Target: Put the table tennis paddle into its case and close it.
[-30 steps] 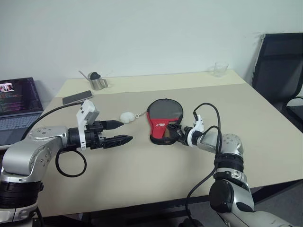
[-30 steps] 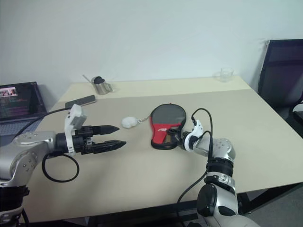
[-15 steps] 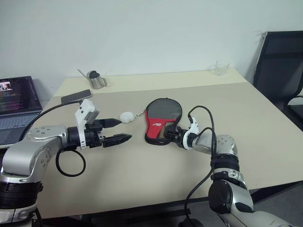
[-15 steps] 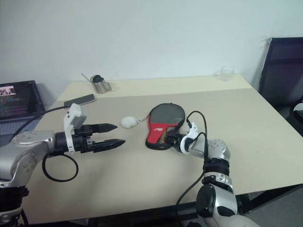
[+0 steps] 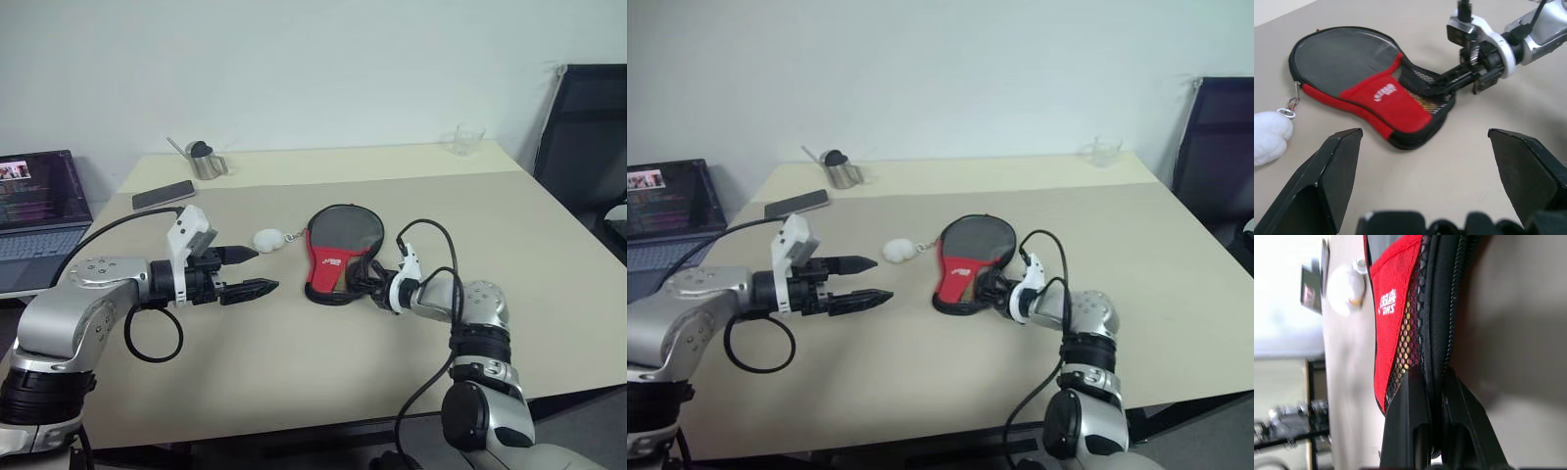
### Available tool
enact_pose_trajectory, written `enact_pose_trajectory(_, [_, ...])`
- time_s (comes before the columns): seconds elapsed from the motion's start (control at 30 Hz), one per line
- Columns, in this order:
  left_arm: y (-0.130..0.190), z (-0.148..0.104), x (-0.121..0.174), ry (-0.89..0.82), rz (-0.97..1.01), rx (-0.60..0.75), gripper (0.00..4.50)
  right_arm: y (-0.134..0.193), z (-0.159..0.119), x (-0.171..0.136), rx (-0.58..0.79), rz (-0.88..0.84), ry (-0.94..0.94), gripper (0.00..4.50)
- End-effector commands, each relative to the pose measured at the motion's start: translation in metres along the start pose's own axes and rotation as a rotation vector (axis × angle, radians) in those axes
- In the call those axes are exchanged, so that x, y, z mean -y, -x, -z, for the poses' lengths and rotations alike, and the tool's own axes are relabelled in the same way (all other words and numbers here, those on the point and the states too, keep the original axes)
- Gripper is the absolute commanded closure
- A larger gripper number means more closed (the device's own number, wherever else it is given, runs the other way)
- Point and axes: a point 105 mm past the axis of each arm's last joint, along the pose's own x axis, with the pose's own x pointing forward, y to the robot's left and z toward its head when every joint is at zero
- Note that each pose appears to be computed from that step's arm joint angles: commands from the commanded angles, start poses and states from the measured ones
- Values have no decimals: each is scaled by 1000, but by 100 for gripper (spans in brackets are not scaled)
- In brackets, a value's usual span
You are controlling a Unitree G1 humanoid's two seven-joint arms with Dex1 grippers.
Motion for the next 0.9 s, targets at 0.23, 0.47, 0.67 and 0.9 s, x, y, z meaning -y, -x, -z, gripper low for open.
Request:
enact_pose_trajectory(0.23, [-7, -9, -3, -52, 41, 6, 0, 48, 35, 10, -165, -58, 186, 448])
enact_pose_trajectory(0.47, [-14, -11, -4, -64, 74, 7, 0, 80, 74, 20, -331, -80, 294, 448])
enact_pose_trajectory(0.67, [-15, -10, -4, -65, 84, 4, 0, 95, 89, 17, -389, -122, 307, 448])
enact_pose_trajectory(0.9, [-12, -9, -3, -68, 82, -1, 0, 101, 104, 17, -437, -136, 314, 448])
